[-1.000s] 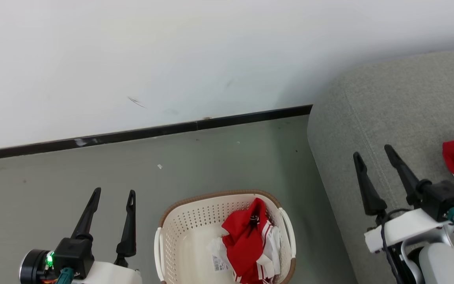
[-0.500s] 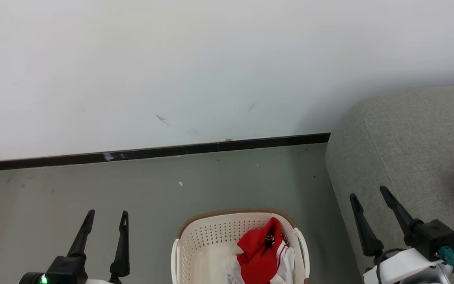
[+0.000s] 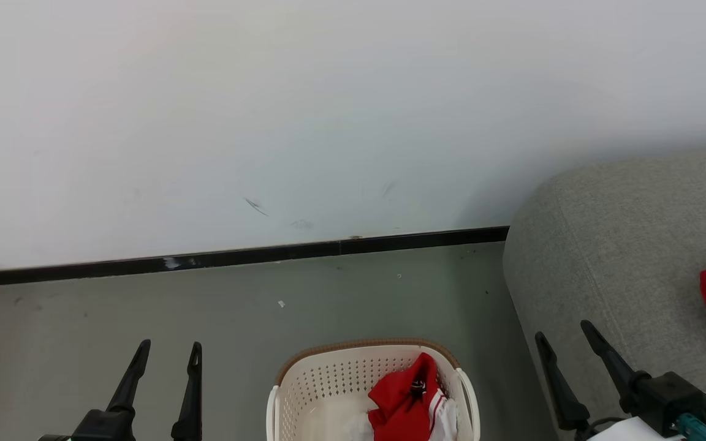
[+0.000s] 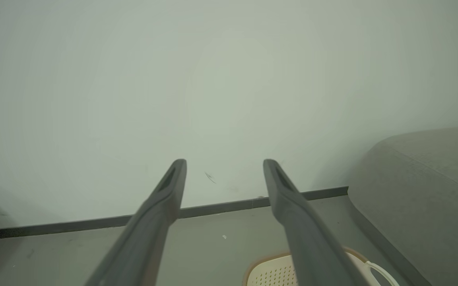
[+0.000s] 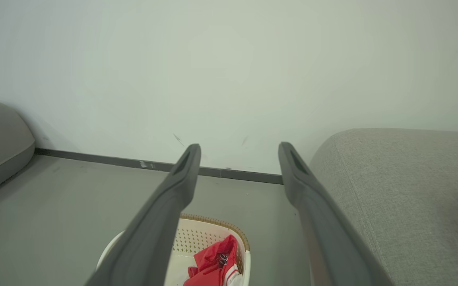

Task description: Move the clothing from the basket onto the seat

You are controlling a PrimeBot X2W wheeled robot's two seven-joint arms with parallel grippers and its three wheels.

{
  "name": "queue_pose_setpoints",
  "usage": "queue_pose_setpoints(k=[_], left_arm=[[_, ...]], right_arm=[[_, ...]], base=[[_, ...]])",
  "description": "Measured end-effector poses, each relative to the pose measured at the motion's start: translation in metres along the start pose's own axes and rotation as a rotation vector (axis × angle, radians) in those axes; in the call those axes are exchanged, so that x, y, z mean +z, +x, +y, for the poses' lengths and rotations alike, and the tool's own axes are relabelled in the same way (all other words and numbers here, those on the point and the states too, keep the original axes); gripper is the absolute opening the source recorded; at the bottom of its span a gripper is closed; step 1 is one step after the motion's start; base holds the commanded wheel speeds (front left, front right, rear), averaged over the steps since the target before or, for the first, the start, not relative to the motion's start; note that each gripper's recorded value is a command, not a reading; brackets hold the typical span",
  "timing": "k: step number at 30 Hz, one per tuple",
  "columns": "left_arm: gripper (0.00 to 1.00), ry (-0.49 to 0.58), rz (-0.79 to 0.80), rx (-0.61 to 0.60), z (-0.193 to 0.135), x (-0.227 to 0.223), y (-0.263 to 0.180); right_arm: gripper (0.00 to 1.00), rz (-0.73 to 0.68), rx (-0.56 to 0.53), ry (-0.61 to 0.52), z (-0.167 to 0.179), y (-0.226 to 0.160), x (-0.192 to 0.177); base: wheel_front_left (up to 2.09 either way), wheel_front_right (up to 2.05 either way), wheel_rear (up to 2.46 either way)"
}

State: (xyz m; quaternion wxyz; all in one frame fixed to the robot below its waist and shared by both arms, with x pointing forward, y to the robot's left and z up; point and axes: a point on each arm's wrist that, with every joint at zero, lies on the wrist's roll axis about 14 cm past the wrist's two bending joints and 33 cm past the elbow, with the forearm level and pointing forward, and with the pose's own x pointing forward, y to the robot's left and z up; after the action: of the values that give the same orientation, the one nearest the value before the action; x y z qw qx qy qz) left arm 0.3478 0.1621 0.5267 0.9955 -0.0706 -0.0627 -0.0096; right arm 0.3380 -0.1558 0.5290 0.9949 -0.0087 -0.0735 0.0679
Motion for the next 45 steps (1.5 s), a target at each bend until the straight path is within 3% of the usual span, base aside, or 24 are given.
queue_pose_setpoints(k=[33,45], left_arm=[[1.00,0.004,0.066,-0.048,-0.009,-0.023,0.011],[1.00,0.031,0.113,-0.168,-0.035,-0.044,0.030]], right_arm=[[1.00,-0.006,-0.062,0.023,-0.019,0.001,0.002],[1.00,-0.002,-0.079,0.012,-0.026,0.012,0.000]], base=[[0.00,0.00,0.00],[0.00,0.00,0.00]])
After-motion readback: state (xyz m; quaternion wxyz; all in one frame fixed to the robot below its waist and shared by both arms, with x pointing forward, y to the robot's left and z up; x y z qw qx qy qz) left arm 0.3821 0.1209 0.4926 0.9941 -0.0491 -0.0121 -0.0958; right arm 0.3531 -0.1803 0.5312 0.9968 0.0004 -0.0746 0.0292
